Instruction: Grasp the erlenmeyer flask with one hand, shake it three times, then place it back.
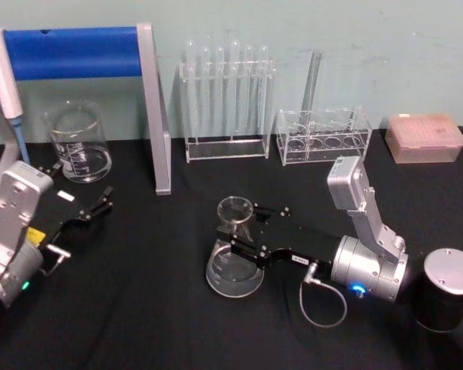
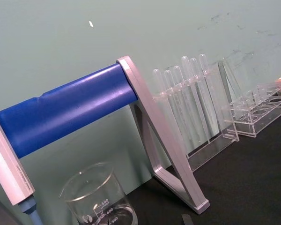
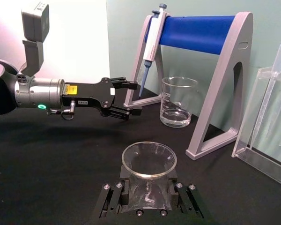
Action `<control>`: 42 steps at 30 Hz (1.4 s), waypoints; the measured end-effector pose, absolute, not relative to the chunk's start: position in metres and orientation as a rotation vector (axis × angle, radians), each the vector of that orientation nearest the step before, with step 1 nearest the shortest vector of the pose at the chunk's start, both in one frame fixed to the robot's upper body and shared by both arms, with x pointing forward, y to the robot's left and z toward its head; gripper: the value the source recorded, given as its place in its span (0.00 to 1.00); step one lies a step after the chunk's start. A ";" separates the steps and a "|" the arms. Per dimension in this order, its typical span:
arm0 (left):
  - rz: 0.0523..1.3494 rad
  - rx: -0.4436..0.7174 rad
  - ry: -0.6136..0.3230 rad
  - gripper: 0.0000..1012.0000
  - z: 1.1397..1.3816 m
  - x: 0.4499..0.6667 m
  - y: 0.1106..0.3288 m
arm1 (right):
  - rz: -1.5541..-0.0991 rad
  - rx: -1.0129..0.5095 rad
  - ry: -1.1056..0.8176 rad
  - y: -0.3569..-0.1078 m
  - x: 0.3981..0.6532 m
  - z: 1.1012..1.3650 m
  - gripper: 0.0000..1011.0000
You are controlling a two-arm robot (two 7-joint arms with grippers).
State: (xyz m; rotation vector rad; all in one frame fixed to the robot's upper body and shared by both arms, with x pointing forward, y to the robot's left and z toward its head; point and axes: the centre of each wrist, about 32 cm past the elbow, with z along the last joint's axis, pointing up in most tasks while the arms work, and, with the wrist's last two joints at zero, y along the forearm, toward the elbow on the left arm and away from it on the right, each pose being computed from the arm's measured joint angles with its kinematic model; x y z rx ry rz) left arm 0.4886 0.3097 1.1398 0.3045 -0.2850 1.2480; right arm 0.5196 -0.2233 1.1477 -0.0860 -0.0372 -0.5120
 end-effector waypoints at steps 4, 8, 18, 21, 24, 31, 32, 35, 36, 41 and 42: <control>1.248 0.305 -0.285 0.99 1.140 0.489 0.310 | -0.513 -0.087 -0.032 -0.224 0.519 1.147 0.44; 1.248 0.304 -0.285 0.99 1.140 0.489 0.310 | -0.514 -0.089 -0.028 -0.224 0.519 1.145 0.44; 1.248 0.304 -0.285 0.99 1.140 0.489 0.310 | -0.519 -0.092 -0.023 -0.225 0.518 1.144 0.44; 1.248 0.304 -0.285 0.99 1.140 0.489 0.310 | -0.520 -0.092 -0.023 -0.225 0.518 1.144 0.44; 1.248 0.305 -0.285 0.99 1.140 0.489 0.310 | -0.520 -0.092 -0.022 -0.225 0.518 1.145 0.44; 1.248 0.305 -0.285 0.99 1.140 0.489 0.310 | -0.520 -0.092 -0.023 -0.225 0.518 1.145 0.44; 1.248 0.304 -0.285 0.99 1.140 0.489 0.310 | -0.520 -0.092 -0.023 -0.225 0.518 1.145 0.44; 1.248 0.305 -0.285 0.99 1.140 0.489 0.310 | -0.520 -0.092 -0.023 -0.225 0.518 1.145 0.44; 1.248 0.304 -0.285 0.99 1.140 0.489 0.310 | -0.520 -0.092 -0.023 -0.225 0.518 1.145 0.44; 1.248 0.305 -0.285 0.99 1.140 0.489 0.310 | -0.520 -0.094 -0.023 -0.225 0.518 1.145 0.52; 1.248 0.304 -0.285 0.99 1.140 0.489 0.310 | -0.520 -0.094 -0.023 -0.225 0.518 1.145 0.53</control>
